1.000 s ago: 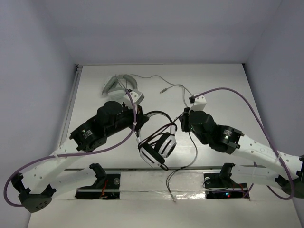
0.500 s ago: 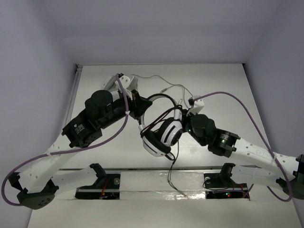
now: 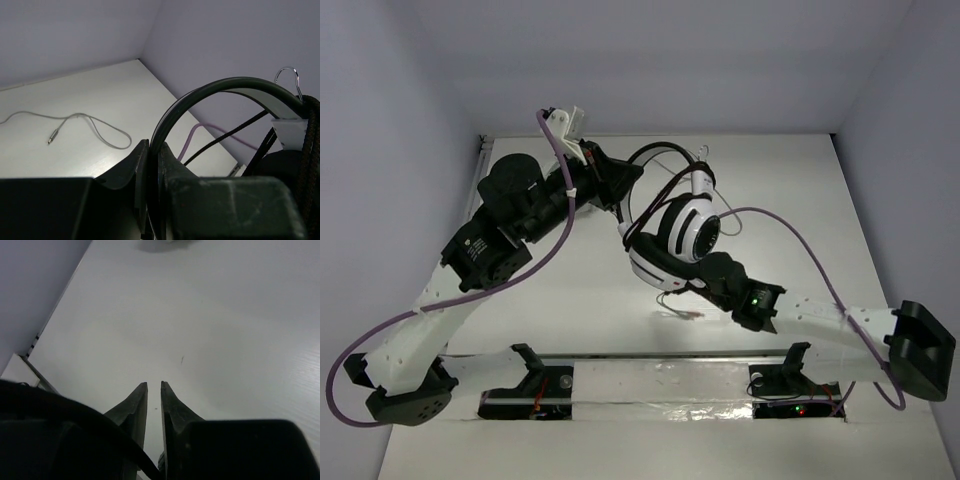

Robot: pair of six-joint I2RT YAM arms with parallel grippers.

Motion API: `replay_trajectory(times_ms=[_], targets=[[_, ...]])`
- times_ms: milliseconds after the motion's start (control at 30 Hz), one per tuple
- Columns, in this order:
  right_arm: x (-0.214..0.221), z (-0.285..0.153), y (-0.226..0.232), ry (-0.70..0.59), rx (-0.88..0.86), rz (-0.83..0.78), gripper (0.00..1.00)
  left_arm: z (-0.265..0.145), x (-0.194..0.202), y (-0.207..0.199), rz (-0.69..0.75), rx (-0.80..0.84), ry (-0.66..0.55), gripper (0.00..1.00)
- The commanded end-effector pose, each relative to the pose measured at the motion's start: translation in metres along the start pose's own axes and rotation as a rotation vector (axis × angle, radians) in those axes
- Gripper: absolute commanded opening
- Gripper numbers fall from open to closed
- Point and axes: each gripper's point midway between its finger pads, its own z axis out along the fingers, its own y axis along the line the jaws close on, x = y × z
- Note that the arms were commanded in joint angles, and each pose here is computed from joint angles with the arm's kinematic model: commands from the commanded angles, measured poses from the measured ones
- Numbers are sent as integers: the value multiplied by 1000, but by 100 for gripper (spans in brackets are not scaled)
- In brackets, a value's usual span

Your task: Wrap the headphones

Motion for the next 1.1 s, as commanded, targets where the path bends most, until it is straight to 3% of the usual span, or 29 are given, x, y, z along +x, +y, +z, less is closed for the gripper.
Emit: replay_trajectory(times_ms=[0, 333, 467, 633, 933, 1033, 1067], targets=[[6, 12, 16, -19, -97, 72, 23, -5, -66, -15, -78, 19, -220, 0], [32, 34, 14, 3, -123, 70, 30, -2, -77, -21, -109, 40, -262, 0], [46, 34, 8, 19, -124, 86, 40, -4, -82, -21, -106, 36, -276, 0], [56, 32, 2, 25, -122, 110, 42, -4, -82, -16, -111, 17, -296, 0], [75, 22, -10, 69, -104, 141, 57, -3, -86, 3, -118, -78, -344, 0], [79, 18, -14, 86, -85, 168, 48, -2, -83, 20, -122, -153, -373, 0], [81, 16, -15, 98, -82, 168, 26, -2, -81, 33, -119, -218, -388, 0]])
